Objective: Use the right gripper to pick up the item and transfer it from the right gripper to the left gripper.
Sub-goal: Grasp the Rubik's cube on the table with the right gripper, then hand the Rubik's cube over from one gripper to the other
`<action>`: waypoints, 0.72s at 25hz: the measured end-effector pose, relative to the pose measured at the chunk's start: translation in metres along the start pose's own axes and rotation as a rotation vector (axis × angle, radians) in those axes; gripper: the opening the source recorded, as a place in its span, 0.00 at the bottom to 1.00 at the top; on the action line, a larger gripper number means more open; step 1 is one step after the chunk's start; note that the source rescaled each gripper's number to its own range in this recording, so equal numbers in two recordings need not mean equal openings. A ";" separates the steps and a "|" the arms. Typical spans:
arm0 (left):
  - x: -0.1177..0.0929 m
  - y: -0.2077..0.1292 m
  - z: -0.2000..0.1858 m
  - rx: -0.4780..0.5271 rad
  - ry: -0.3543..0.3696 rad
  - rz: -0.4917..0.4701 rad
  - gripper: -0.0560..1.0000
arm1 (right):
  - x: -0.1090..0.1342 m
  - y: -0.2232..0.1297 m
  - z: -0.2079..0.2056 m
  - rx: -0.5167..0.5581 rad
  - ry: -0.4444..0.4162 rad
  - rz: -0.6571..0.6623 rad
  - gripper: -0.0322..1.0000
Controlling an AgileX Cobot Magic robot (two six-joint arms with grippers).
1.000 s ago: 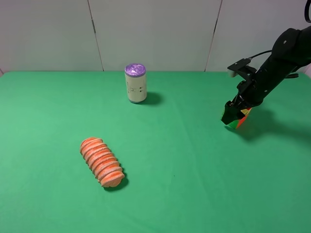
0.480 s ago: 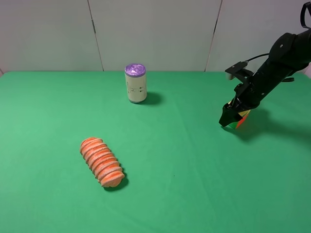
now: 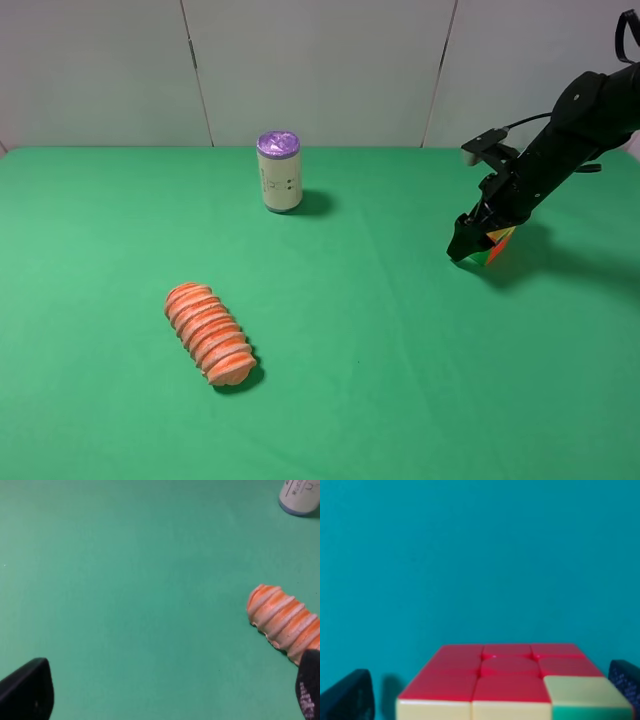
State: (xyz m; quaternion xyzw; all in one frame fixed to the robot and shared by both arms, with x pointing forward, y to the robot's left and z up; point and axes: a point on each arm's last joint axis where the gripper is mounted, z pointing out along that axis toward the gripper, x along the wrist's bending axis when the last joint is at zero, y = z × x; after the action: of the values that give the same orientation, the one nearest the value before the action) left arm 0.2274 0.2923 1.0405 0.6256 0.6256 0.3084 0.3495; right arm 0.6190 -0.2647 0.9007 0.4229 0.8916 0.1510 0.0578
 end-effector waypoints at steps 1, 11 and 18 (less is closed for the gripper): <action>0.000 0.000 0.000 0.000 0.000 0.000 0.91 | 0.000 0.000 0.000 0.000 0.000 0.000 1.00; 0.000 0.000 0.000 0.000 0.000 0.000 0.91 | 0.000 -0.002 0.000 0.019 0.005 -0.006 1.00; 0.000 0.000 0.000 0.000 0.000 0.000 0.91 | 0.000 -0.003 0.000 0.029 0.004 -0.016 0.53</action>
State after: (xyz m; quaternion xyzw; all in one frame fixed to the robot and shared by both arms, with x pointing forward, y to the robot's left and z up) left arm 0.2274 0.2923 1.0405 0.6256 0.6256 0.3084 0.3495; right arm 0.6167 -0.2660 0.9002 0.4163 0.8972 0.1384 0.0509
